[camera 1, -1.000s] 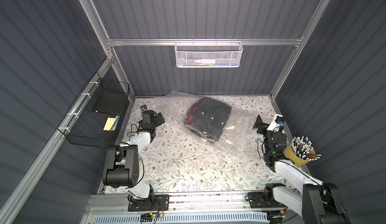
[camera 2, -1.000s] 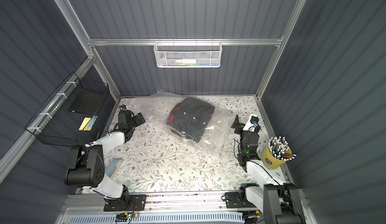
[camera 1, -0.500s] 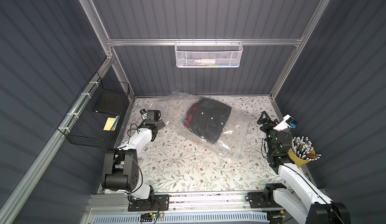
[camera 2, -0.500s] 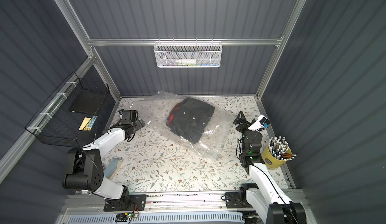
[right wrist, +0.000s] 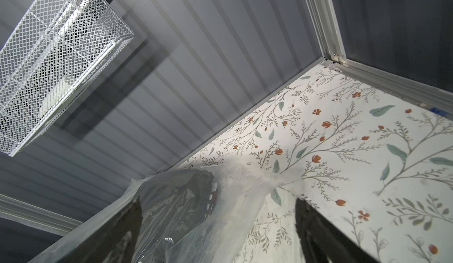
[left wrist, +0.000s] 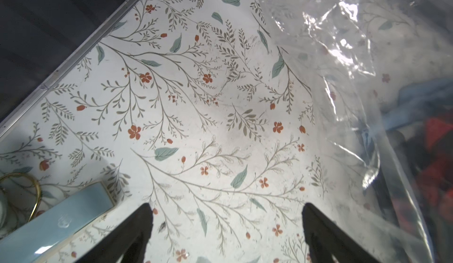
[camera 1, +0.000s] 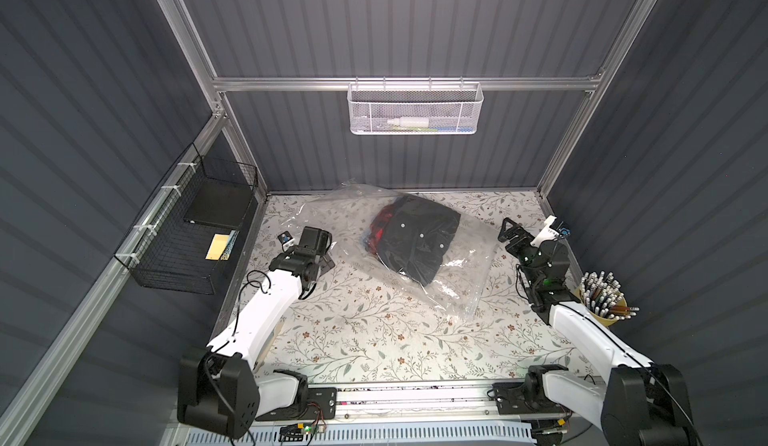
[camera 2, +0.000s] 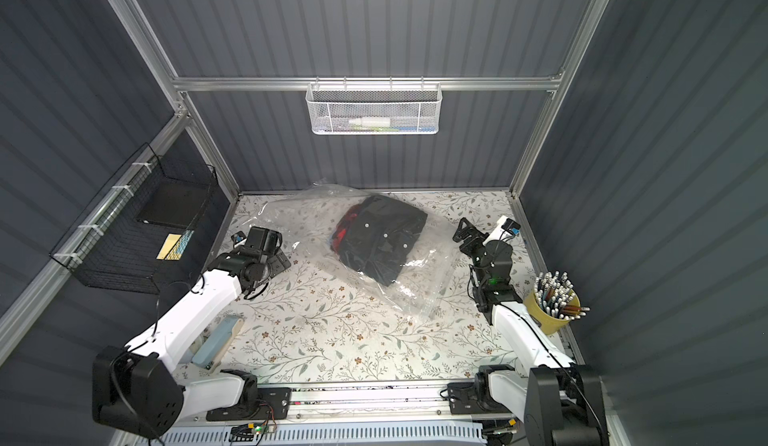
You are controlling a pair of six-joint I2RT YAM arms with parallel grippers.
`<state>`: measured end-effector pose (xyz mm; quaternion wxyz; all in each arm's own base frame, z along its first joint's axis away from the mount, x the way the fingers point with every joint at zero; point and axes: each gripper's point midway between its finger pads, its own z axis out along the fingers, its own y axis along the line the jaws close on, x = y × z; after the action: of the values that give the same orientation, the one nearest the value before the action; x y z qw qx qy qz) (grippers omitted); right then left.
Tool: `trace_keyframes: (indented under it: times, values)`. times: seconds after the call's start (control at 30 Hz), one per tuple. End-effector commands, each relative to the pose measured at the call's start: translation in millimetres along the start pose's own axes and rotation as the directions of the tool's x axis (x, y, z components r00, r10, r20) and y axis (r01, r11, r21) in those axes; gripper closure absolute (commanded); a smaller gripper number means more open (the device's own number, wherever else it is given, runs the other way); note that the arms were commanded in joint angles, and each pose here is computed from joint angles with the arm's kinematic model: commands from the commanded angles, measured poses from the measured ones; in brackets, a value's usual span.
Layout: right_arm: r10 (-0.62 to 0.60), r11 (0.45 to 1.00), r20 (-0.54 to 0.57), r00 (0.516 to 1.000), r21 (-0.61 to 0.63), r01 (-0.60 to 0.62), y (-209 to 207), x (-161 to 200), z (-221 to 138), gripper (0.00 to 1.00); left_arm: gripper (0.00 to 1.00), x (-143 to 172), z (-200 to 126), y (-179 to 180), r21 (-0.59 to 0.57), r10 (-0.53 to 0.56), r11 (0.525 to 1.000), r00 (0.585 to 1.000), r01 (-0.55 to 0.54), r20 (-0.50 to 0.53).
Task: Take the shirt out of the vacuum bag
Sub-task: Open the vacuum bag at the center of the board.
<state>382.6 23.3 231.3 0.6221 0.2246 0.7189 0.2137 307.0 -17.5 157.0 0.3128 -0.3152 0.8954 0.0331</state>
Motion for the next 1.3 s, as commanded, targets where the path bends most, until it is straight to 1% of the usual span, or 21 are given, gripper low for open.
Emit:
trace_keyframes:
  times: [0.0, 0.07, 0.13, 0.23, 0.3, 0.37, 0.43, 0.5, 0.6, 0.73, 0.87, 0.93, 1.1, 1.27]
  values:
    - [-0.001, 0.999, -0.018, 1.000, -0.037, 0.001, 9.9, -0.4, 1.3, 0.01, 0.01, 18.6, -22.2, 4.3, 0.008, 0.010, 1.000, 0.999, -0.009, -0.035]
    - [-0.014, 1.000, -0.047, 0.999, 0.004, 0.015, 5.6, 1.0, 3.1, 0.01, 0.00, 18.8, -33.3, -14.1, 0.068, 0.033, 0.997, 0.999, -0.031, -0.029]
    - [-0.008, 0.999, -0.037, 0.999, 0.045, 0.010, 1.6, -4.7, 2.0, 0.01, 0.01, 23.7, -44.2, -40.1, 0.115, 0.083, 0.990, 0.996, -0.080, -0.019]
    - [-0.002, 0.999, 0.011, 1.000, 0.036, 0.002, 7.9, -20.6, -8.3, 0.01, 0.00, 42.5, -55.8, -87.4, 0.170, 0.197, 0.966, 0.980, -0.194, 0.001]
    - [0.010, 0.999, 0.042, 0.999, 0.049, -0.012, 9.9, -32.3, -19.1, 0.01, 0.01, 59.8, -66.0, -124.5, 0.205, 0.286, 0.936, 0.958, -0.287, 0.038]
    - [0.018, 0.997, 0.105, 0.994, 0.070, -0.025, 9.3, -49.1, -30.4, 0.01, 0.01, 76.5, -80.4, -166.0, 0.249, 0.364, 0.893, 0.927, -0.374, 0.089]
    - [0.025, 0.994, 0.140, 0.990, 0.103, -0.040, 9.8, -65.4, -45.4, 0.01, 0.00, 101.0, -87.9, -204.5, 0.273, 0.451, 0.841, 0.884, -0.466, 0.119]
    - [0.022, 0.993, 0.186, 0.982, 0.108, -0.042, 13.6, -81.0, -60.5, 0.01, 0.01, 123.6, -93.6, -235.3, 0.289, 0.523, 0.790, 0.841, -0.540, 0.141]
    - [0.014, 0.993, 0.260, 0.965, 0.109, -0.044, 18.2, -102.6, -81.7, 0.01, 0.01, 153.1, -106.7, -279.2, 0.331, 0.593, 0.714, 0.784, -0.617, 0.183]
    - [0.030, 0.990, 0.317, 0.948, 0.124, -0.073, 17.7, -118.3, -102.7, 0.01, 0.01, 195.1, -121.4, -328.1, 0.393, 0.667, 0.607, 0.712, -0.691, 0.221]
    - [0.055, 0.993, 0.336, 0.940, 0.081, -0.087, 23.5, -122.5, -114.5, 0.01, 0.01, 231.9, -126.4, -358.3, 0.409, 0.722, 0.526, 0.646, -0.745, 0.248]
    - [0.056, 0.993, 0.346, 0.936, 0.079, -0.089, 23.9, -124.7, -117.9, 0.01, 0.01, 246.5, -124.3, -367.1, 0.419, 0.737, 0.502, 0.628, -0.756, 0.251]
    - [0.062, 0.992, 0.366, 0.929, 0.080, -0.098, 25.5, -132.0, -126.6, 0.01, 0.01, 268.5, -110.9, -374.8, 0.441, 0.756, 0.476, 0.610, -0.761, 0.236]
    - [0.064, 0.994, 0.379, 0.923, 0.058, -0.092, 30.6, -137.2, -133.7, 0.01, 0.00, 277.4, -93.9, -373.1, 0.398, 0.786, 0.462, 0.574, -0.792, 0.230]
